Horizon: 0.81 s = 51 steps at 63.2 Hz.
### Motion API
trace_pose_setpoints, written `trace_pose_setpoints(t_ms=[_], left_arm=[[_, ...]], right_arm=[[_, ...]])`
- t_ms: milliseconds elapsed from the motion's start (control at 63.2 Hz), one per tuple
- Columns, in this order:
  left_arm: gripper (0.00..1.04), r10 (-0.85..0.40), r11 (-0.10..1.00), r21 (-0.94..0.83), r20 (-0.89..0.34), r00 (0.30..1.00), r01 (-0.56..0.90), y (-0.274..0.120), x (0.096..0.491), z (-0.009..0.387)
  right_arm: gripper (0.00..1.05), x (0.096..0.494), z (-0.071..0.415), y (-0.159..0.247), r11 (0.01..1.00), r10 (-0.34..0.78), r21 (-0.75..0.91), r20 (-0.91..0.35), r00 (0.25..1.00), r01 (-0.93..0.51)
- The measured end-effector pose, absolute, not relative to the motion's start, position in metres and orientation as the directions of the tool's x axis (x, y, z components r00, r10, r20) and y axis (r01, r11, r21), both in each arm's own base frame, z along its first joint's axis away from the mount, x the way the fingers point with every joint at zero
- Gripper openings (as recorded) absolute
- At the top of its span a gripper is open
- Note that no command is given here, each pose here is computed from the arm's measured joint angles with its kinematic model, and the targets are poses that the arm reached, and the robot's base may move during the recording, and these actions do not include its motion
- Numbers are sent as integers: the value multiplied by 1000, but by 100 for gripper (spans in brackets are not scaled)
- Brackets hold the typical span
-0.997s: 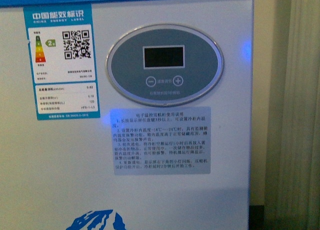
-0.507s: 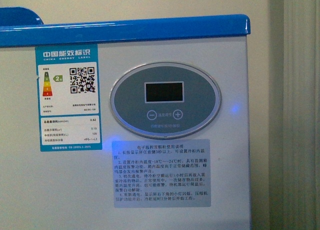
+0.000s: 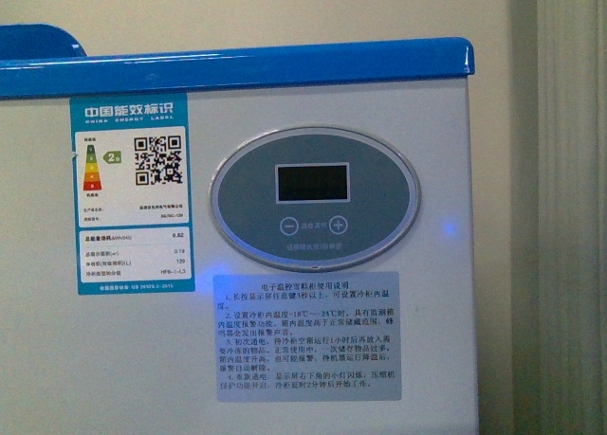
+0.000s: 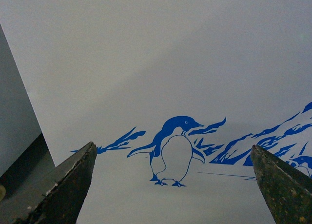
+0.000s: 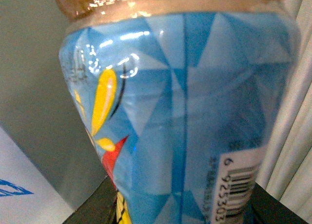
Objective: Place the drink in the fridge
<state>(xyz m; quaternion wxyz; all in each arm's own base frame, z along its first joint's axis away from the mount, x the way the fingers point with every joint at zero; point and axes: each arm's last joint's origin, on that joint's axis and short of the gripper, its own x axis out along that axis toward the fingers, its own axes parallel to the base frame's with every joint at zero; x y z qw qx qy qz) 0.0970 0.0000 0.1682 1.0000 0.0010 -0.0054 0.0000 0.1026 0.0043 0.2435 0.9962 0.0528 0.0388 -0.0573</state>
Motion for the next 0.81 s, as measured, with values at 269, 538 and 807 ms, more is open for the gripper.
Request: trace_pose_setpoints(t_ms=[269,538,807], left_arm=[[97,0,1000,2,11,1000,0,0,97,168],[97,0,1000,2,11,1000,0,0,97,168],[97,0,1000,2,11,1000,0,0,97,168]], right_arm=[[40,101,243,4,988,-112,103,-73,991,119],[40,102,242,4,988,-112,102,-77,991,120],[40,102,242,4,987,-112,103,-77,991,120]])
